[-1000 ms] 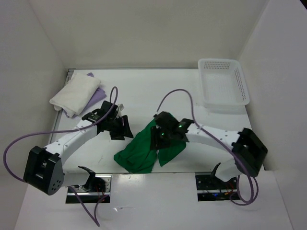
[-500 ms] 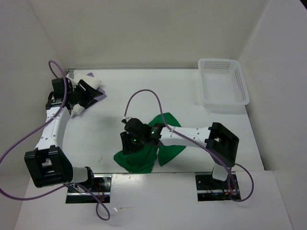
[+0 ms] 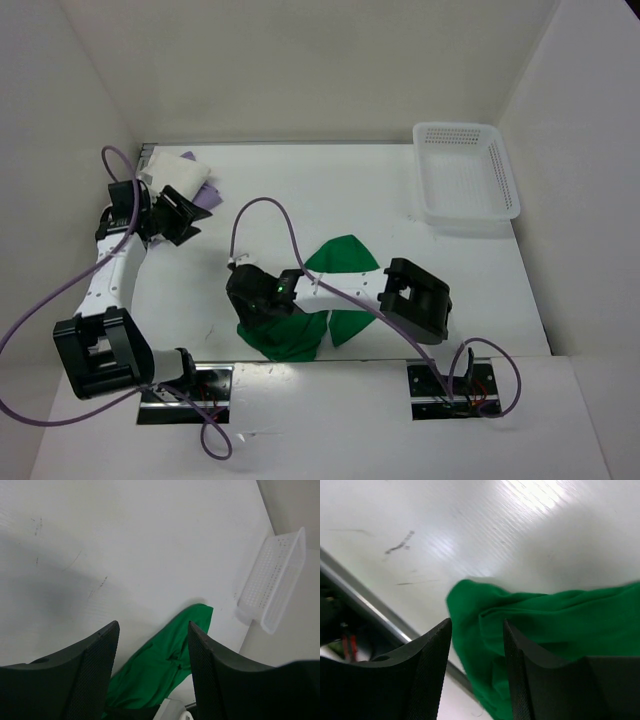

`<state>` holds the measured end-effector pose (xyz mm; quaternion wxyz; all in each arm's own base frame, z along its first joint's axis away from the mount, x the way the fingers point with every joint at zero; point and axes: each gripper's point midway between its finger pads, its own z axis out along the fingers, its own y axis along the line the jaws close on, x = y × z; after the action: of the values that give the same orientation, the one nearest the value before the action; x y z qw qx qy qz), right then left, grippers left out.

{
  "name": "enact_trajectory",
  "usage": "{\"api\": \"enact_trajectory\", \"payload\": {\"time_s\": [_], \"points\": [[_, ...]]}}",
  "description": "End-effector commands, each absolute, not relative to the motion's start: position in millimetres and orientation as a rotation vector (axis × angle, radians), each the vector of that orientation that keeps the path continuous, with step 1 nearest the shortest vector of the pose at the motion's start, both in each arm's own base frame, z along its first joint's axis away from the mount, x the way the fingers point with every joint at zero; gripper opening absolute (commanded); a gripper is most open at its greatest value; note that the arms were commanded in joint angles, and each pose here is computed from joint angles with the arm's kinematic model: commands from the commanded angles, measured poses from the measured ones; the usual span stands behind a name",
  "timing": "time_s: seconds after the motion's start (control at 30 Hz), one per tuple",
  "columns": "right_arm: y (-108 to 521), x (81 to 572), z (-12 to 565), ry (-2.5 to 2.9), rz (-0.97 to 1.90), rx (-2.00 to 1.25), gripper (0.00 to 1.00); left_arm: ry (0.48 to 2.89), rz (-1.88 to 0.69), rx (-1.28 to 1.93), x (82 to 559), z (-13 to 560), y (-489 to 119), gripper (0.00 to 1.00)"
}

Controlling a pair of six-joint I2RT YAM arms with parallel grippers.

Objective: Fold and stack the t-shirts
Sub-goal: Flatten out the crumpled T-shirt at the center of the board.

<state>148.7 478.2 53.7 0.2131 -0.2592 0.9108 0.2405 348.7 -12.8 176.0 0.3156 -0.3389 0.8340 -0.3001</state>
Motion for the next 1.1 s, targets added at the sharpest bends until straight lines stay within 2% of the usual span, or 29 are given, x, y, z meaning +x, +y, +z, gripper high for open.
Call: {"api": "enact_trajectory", "payload": {"time_s": [0.0,0.17,0.3,0.33,0.43,0.63,0.77,0.87,0.93,0.97,1.03,1.07], "points": [[474,163,51,2.492,0.536,-0.702,0.51,2.139,-0.752,-0.82,346,198,-7,0.65],[472,163,49,2.498,0.489,-0.692,0.46,2.166,-0.765,-0.838,340,185,-10,0.65],[468,165,41,2.504,0.456,-0.673,0.29,2.168,-0.765,-0.839,335,183,-12,0.65],[468,165,41,2.504,0.456,-0.673,0.22,2.173,-0.76,-0.829,332,180,-12,0.65],[470,168,51,2.48,0.473,-0.657,0.11,2.205,-0.777,-0.811,324,173,-17,0.65],[469,173,54,2.467,0.452,-0.643,0.0,2.247,-0.78,-0.789,296,168,-26,0.65],[468,175,85,2.421,0.509,-0.584,0.0,2.311,-0.816,-0.712,284,164,-47,0.65],[449,196,129,2.372,0.549,-0.48,0.0,2.409,-0.855,-0.61,270,153,-72,0.65],[425,211,166,2.332,0.574,-0.399,0.0,2.494,-0.856,-0.502,261,145,-92,0.65],[402,238,178,2.321,0.553,-0.296,0.0,2.538,-0.845,-0.495,254,139,-97,0.65],[363,260,192,2.311,0.539,-0.192,0.0,2.586,-0.805,-0.445,246,133,-106,0.65],[325,286,220,2.259,0.541,-0.077,0.0,2.592,-0.81,-0.425,244,133,-110,0.65]]}}
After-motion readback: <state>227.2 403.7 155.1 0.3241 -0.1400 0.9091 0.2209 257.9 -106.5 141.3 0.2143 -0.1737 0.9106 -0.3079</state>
